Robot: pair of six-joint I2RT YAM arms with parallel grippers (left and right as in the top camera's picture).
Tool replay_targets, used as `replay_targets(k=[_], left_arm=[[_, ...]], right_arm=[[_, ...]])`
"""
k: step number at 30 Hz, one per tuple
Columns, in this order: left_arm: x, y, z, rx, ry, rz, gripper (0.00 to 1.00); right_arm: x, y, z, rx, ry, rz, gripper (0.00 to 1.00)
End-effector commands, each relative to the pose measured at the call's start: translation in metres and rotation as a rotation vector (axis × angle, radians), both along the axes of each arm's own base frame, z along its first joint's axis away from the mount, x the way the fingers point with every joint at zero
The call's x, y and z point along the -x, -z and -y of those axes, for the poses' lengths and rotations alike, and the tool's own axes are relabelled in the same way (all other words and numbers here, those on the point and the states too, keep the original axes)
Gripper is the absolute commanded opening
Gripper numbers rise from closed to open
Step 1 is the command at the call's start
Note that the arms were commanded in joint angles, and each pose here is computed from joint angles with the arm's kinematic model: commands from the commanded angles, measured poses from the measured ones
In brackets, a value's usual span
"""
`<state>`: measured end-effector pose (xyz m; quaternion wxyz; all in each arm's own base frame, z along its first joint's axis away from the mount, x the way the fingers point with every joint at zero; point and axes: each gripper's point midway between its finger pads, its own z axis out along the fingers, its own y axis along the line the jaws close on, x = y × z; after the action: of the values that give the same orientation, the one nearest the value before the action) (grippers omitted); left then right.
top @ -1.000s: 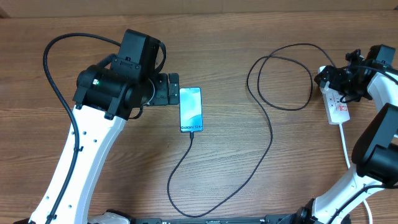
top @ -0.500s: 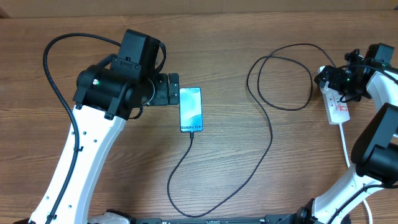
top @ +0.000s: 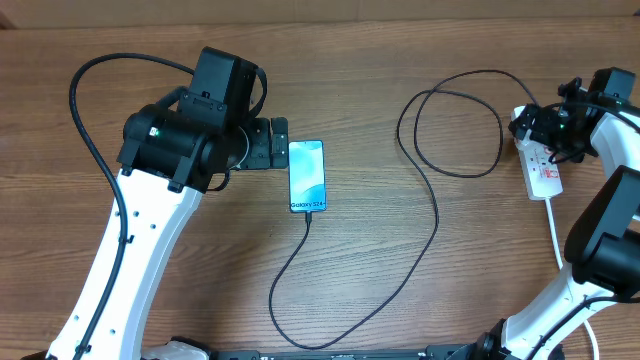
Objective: Plug charger to phone and switch on socket
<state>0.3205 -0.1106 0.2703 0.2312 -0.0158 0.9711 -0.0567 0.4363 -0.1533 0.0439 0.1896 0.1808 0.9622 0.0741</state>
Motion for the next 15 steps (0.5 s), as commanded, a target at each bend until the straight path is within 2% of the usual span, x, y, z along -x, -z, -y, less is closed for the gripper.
replay_targets(k=[1,5,15], left_arm=[[-0.002,0.0,-0.001,-0.018,0.01,0.005,0.99],[-0.002,0.0,-0.001,-0.018,0.01,0.005,1.0],[-0.002,0.0,-0.001,-0.018,0.01,0.005,0.99]], right_arm=[[-0.005,0.003,0.003,0.024,0.002,-0.002,1.0],[-0.01,0.013,-0.01,-0.05,-0.025,0.019,1.0],[-0.001,0.019,-0.021,-0.106,-0.035,-0.021,1.0]])
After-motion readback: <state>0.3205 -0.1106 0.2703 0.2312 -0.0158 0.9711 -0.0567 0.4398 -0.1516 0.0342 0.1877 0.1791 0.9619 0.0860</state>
